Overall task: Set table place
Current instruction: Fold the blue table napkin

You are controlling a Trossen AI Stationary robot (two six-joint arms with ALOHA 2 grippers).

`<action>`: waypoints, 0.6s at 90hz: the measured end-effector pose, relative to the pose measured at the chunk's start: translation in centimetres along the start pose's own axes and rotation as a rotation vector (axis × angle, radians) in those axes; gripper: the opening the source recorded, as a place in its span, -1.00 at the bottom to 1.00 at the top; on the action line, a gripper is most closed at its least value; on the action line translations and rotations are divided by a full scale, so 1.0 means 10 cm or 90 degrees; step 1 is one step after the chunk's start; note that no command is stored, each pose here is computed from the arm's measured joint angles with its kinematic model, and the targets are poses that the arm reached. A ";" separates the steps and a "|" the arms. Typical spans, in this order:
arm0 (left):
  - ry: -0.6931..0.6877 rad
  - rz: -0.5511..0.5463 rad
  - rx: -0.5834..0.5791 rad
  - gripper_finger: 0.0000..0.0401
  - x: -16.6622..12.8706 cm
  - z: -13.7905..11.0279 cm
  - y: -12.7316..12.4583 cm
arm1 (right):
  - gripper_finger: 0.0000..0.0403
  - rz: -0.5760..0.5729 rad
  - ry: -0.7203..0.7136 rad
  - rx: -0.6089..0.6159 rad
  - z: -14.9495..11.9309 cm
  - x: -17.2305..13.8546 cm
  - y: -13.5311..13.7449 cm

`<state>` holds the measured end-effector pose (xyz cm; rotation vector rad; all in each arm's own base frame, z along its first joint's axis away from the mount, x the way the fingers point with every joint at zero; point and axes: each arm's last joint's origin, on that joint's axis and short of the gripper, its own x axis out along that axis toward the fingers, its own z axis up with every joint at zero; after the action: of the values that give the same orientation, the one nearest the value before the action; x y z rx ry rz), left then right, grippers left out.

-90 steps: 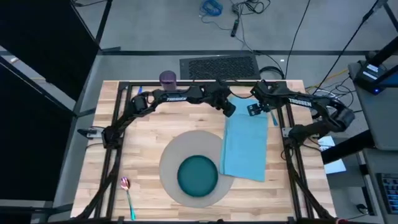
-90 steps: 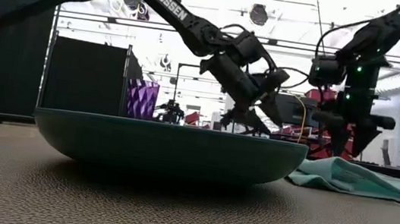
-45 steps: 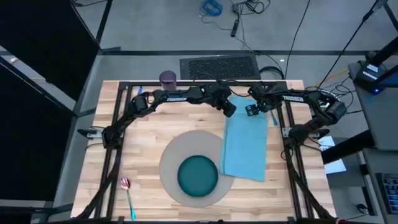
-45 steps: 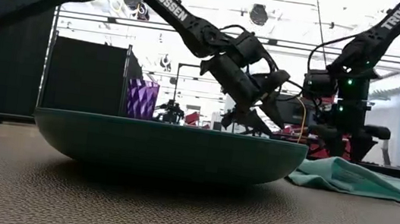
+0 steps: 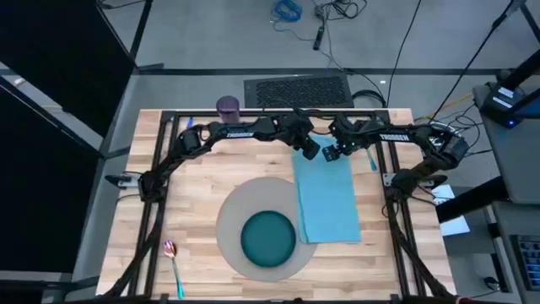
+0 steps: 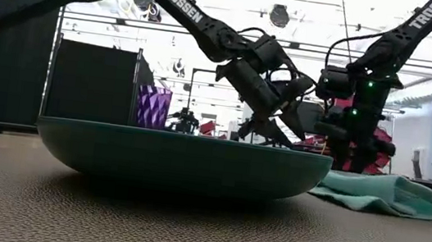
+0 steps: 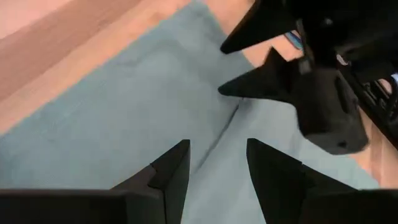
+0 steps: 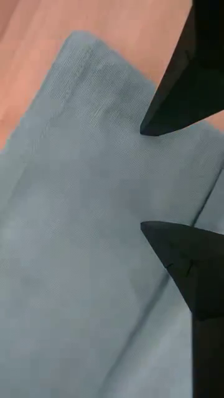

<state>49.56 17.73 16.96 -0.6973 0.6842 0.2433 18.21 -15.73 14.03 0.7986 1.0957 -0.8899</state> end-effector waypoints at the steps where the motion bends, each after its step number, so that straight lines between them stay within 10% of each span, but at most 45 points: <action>1: 0.001 0.001 -0.001 -0.28 0.00 0.00 0.00 | 0.15 0.000 0.000 0.000 0.00 0.00 0.00; 54: -0.031 -0.025 0.009 -0.28 -0.53 0.26 -0.19 | 0.15 -0.042 -0.013 -0.069 0.39 -0.47 0.13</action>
<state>47.63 18.07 22.90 -0.6890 0.6252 0.2191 19.97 -17.64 19.71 0.6656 1.1474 -0.8843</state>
